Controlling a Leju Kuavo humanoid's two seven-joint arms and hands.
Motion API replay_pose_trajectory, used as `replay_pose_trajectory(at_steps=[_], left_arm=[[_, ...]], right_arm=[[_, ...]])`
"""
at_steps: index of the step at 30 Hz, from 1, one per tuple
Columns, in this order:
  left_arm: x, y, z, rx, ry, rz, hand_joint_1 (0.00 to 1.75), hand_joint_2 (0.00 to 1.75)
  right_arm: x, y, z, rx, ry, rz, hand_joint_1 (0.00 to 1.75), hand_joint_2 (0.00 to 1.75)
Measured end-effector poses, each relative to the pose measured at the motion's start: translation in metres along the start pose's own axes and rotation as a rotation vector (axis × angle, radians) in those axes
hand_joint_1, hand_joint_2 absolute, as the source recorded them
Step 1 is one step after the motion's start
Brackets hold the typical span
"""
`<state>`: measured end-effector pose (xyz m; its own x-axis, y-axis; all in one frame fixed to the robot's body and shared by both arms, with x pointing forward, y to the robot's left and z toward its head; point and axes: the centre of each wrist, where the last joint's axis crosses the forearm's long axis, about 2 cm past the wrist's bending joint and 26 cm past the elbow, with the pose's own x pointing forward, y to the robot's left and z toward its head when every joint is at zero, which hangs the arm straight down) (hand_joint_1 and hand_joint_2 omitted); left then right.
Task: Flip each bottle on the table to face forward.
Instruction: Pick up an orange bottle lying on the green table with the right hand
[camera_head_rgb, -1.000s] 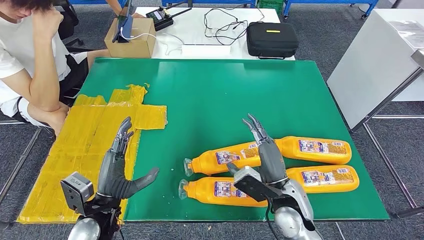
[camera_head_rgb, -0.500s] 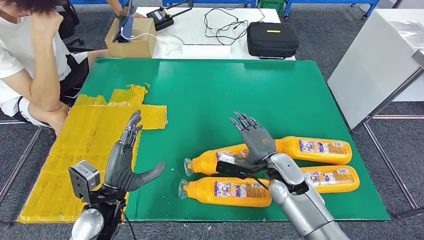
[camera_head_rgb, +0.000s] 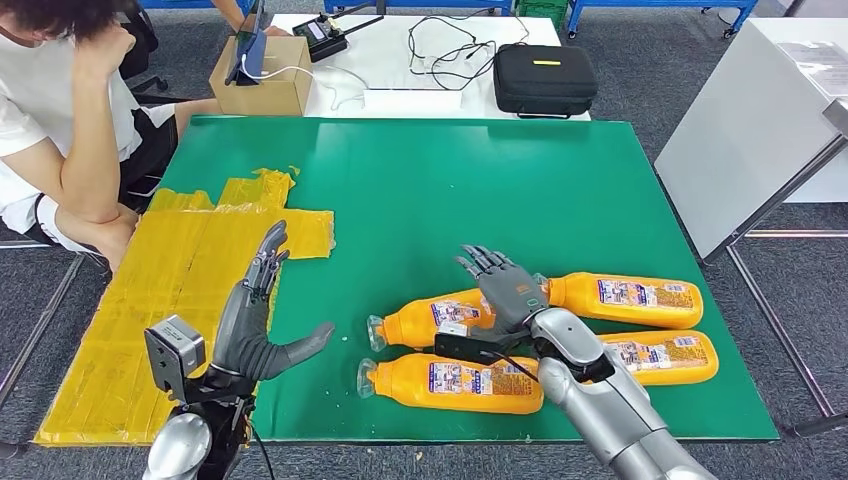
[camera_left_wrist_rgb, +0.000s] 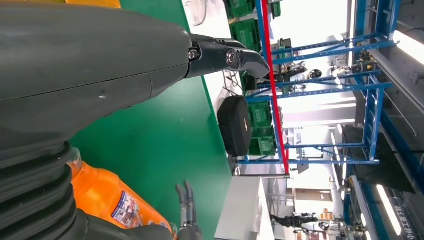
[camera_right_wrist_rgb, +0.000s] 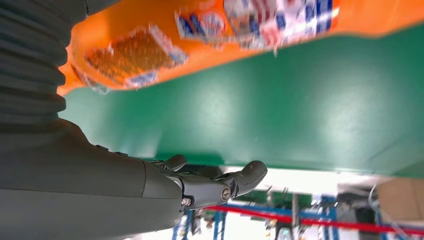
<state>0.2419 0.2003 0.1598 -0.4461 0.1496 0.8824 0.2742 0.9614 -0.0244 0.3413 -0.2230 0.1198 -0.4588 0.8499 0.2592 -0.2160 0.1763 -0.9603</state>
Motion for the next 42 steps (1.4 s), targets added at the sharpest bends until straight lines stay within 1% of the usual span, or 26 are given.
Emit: replay_pose_trajectory(at_steps=[6,15,24,25,26,28,29,30,33,35,38,42], left_arm=[[-0.001,0.000,-0.004,-0.011,-0.007,0.011,0.00,1.75],[-0.004,-0.001,-0.007,-0.016,-0.008,0.022,0.00,1.75],[-0.004,-0.002,-0.011,-0.022,-0.016,0.034,0.00,1.75],[-0.004,-0.002,-0.011,-0.021,-0.016,0.036,0.00,1.75],[-0.004,-0.002,-0.011,-0.021,-0.016,0.038,0.00,1.75],[-0.004,-0.002,-0.012,-0.020,-0.016,0.041,0.00,1.75],[-0.005,-0.002,-0.012,-0.019,-0.017,0.042,0.00,1.75],[-0.005,-0.002,-0.012,-0.019,-0.017,0.043,0.00,1.75],[-0.005,-0.002,-0.012,-0.019,-0.017,0.045,0.00,1.75],[-0.005,-0.002,-0.012,-0.020,-0.016,0.047,0.00,1.75],[-0.006,-0.003,-0.011,-0.022,-0.015,0.051,0.00,1.75],[-0.006,-0.004,-0.011,-0.029,-0.014,0.056,0.00,1.75]], right_arm=[[-0.011,0.003,-0.003,0.100,-0.031,-0.019,0.00,1.75],[-0.031,0.008,-0.008,0.194,0.020,0.013,0.00,1.75],[-0.044,0.013,-0.010,0.260,0.058,0.031,0.00,1.75],[-0.044,0.013,-0.010,0.263,0.060,0.034,0.06,1.75],[-0.045,0.012,-0.011,0.267,0.062,0.037,0.22,1.75],[-0.046,0.012,-0.011,0.275,0.066,0.046,0.88,1.75],[-0.047,0.012,-0.012,0.279,0.067,0.050,1.17,1.75],[-0.048,0.012,-0.012,0.283,0.069,0.054,1.40,1.75],[-0.049,0.014,-0.012,0.289,0.066,0.060,1.64,1.75],[-0.050,0.015,-0.012,0.288,0.062,0.063,1.71,1.75],[-0.049,0.017,-0.012,0.280,0.059,0.067,1.75,1.75],[-0.049,0.018,-0.012,0.270,0.059,0.069,1.75,1.75]])
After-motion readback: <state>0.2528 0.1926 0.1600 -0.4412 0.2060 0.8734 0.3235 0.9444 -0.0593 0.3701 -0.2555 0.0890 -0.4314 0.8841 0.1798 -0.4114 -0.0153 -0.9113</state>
